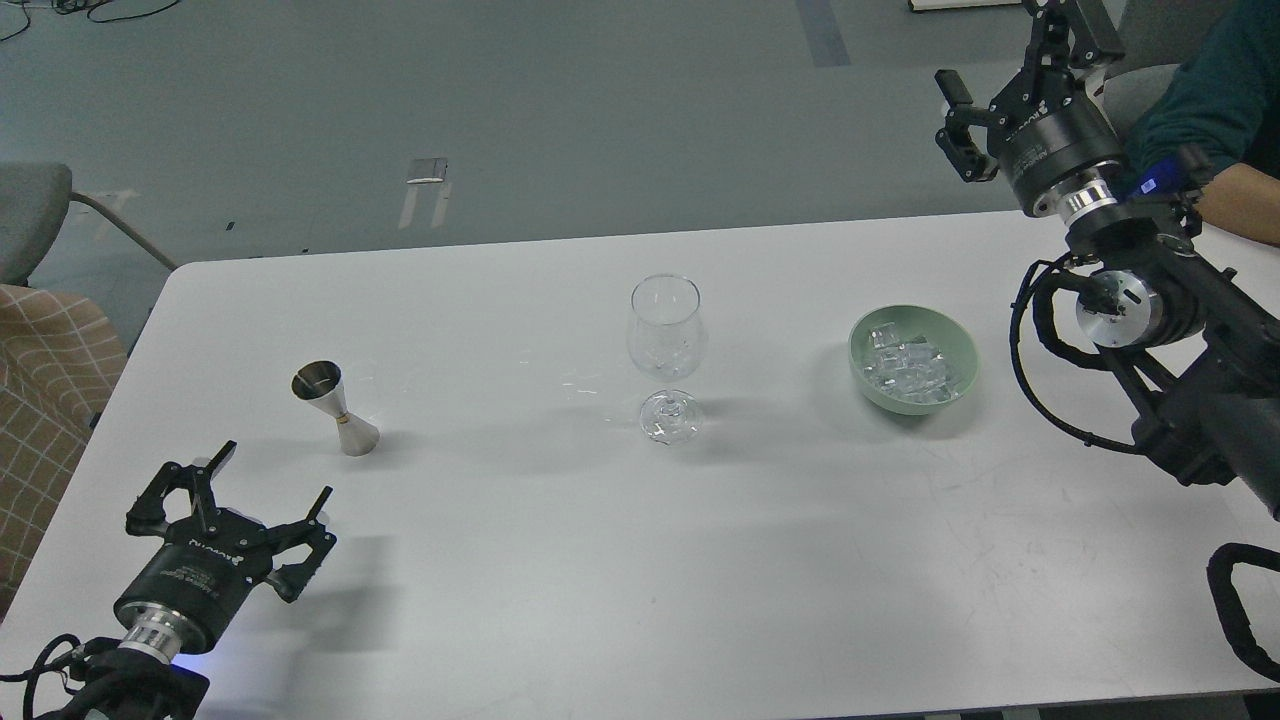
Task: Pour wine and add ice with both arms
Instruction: 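Lower the left gripper toward the metal jigger, then close the left gripper around the metal jigger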
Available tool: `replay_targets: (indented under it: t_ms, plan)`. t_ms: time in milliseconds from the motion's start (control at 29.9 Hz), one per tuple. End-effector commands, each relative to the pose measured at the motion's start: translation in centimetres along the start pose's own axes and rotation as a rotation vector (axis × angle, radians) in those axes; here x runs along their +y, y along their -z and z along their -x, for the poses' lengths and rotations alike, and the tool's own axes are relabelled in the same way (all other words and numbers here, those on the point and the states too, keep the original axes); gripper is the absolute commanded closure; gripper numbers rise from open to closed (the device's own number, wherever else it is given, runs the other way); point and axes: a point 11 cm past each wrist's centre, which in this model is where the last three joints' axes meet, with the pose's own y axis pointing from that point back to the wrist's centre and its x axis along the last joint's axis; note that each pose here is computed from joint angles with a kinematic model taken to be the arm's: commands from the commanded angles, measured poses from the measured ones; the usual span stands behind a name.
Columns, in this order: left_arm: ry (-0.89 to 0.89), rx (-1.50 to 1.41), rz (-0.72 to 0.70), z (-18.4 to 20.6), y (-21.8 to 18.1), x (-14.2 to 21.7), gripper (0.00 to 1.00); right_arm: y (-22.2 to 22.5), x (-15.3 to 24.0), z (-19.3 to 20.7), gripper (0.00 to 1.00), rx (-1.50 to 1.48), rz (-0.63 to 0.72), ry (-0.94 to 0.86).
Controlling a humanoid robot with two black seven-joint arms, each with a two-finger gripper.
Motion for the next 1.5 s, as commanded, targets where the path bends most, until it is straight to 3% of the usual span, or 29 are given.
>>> replay_targets:
  t_ms: [0, 1203, 1470]
  plan:
    - [-0.022, -0.006, 0.006, -0.7, -0.1, -1.1, 0.02, -0.1, 0.2, -0.2, 0.00, 0.002, 0.004, -0.005]
    - [-0.010, 0.063, 0.009, 0.0, -0.6, -8.6, 0.02, -1.1, 1.1, -1.0, 0.00, 0.002, 0.027, -0.023]
    - [-0.001, 0.050, -0.043, 0.7, 0.6, -9.7, 0.03, -1.6, 1.5, -1.1, 0.00, -0.002, 0.037, -0.029]
